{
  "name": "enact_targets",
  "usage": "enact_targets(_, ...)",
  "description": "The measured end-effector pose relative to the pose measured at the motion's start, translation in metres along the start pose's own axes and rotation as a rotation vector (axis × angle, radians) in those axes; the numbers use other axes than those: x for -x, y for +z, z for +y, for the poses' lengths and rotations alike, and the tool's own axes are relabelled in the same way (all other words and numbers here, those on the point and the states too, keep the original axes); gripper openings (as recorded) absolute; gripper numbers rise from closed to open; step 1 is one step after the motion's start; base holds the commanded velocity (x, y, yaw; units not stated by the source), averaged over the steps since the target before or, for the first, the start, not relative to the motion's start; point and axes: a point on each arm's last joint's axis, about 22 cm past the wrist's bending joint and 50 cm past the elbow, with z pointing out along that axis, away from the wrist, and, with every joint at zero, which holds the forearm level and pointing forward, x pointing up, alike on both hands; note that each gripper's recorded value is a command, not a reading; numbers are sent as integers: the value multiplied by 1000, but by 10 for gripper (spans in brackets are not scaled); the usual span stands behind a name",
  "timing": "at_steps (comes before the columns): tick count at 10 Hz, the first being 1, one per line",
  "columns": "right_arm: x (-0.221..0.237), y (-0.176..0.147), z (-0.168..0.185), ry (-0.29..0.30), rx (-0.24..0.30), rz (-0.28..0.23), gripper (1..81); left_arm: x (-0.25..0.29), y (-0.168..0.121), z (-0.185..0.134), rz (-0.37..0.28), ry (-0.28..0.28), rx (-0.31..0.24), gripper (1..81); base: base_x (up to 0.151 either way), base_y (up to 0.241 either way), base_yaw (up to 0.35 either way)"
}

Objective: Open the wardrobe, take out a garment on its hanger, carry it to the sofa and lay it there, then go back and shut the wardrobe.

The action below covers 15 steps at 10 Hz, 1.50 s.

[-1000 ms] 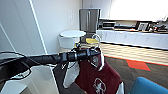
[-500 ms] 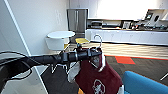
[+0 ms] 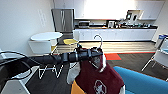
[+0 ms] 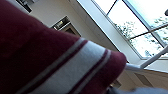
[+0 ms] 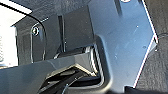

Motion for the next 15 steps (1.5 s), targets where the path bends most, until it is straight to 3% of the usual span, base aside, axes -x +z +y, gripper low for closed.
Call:
enact_targets(9,-1,0,0,-1,0,0,811,12,13,5,-27,-2,13,10,0,0,-340)
enact_targets(15,0,1,-2,-2,-2,0,811,20,17,-2,-37,-14,-12,10,0,0,-340)
